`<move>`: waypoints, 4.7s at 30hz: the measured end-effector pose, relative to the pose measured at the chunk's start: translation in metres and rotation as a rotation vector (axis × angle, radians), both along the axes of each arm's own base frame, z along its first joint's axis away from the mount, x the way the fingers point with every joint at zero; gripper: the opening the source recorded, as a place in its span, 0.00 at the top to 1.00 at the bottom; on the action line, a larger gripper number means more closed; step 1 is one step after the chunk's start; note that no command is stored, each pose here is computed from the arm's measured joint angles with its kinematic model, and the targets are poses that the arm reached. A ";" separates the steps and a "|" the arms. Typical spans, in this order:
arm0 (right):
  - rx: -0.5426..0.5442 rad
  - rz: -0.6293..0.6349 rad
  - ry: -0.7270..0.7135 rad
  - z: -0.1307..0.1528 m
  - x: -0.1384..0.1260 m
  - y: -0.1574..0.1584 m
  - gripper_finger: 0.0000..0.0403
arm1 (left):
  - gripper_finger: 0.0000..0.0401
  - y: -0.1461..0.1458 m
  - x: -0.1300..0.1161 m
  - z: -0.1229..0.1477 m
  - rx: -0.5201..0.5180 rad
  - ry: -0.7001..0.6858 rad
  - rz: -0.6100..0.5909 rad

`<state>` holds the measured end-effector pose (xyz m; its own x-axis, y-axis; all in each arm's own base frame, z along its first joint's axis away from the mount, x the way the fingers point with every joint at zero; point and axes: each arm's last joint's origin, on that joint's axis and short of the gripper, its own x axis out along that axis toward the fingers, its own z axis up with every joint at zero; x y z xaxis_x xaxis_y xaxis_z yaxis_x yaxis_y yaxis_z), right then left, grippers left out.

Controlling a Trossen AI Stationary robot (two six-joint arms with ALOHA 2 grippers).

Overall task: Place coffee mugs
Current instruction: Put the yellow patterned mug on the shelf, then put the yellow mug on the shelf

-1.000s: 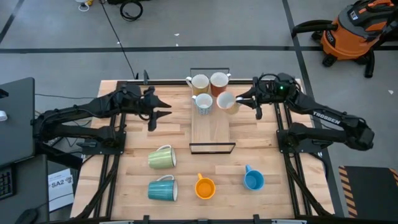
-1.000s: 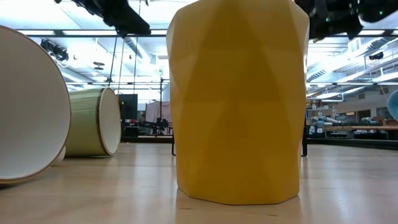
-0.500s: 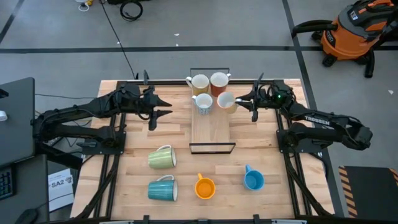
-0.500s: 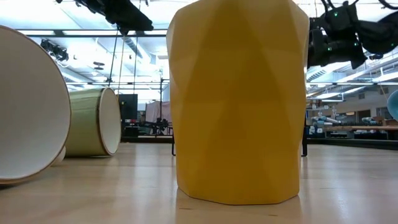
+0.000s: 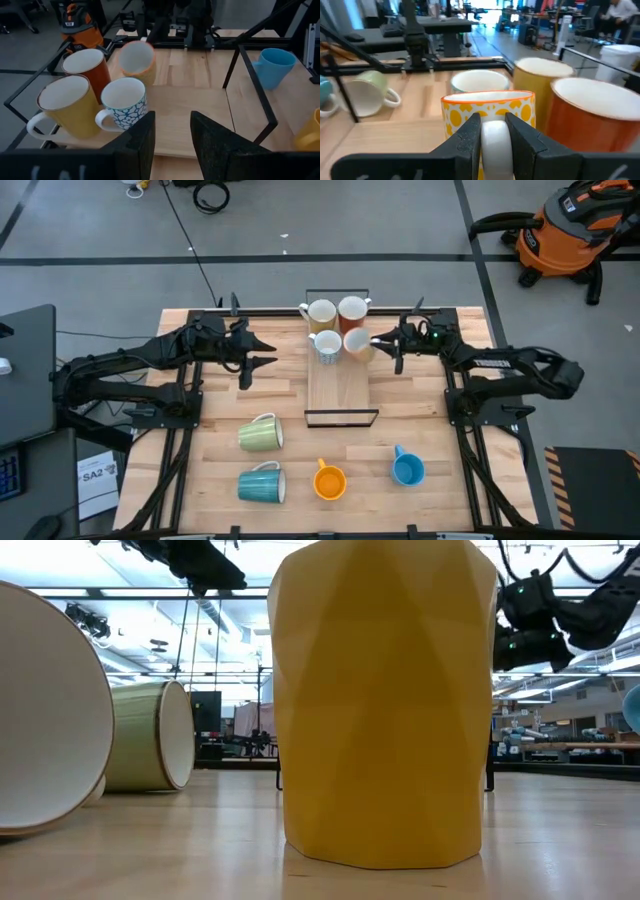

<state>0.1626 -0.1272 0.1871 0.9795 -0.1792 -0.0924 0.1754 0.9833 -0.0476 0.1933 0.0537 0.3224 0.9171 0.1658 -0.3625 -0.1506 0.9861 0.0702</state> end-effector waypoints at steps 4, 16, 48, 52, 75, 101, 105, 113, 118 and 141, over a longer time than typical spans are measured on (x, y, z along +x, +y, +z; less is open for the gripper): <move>0.006 -0.016 0.003 -0.007 0.004 -0.005 0.79 | 0.68 0.000 0.000 0.000 -0.001 0.000 0.000; 0.011 -0.015 -0.016 -0.020 0.013 -0.013 0.79 | 0.68 0.000 0.000 0.000 0.000 -0.001 0.000; 0.039 -0.079 0.011 -0.027 0.013 -0.017 0.74 | 0.68 0.000 0.000 0.000 0.001 -0.001 0.000; 0.038 -0.078 0.009 -0.026 0.013 -0.017 0.70 | 0.68 0.000 0.000 0.000 0.001 -0.001 0.000; 0.039 -0.076 0.009 -0.026 0.013 -0.017 0.60 | 0.68 0.000 0.000 0.000 0.001 -0.001 0.000; -0.014 -0.056 -0.311 0.045 -0.013 0.007 0.60 | 0.68 0.000 0.000 0.000 0.001 0.001 -0.001; -0.014 -0.040 -0.381 0.058 -0.021 0.015 0.60 | 0.68 0.000 0.000 0.000 0.001 0.001 -0.001; 0.087 0.079 -0.510 0.077 -0.028 0.038 0.60 | 0.68 0.000 0.000 0.000 -0.020 -0.003 0.006; 0.066 0.177 -0.565 0.095 -0.024 0.053 0.60 | 0.68 0.000 0.000 0.000 -0.123 -0.022 0.046; 0.036 0.234 -0.389 0.130 0.029 0.058 0.60 | 0.68 -0.050 0.011 0.010 -0.549 -0.144 -0.030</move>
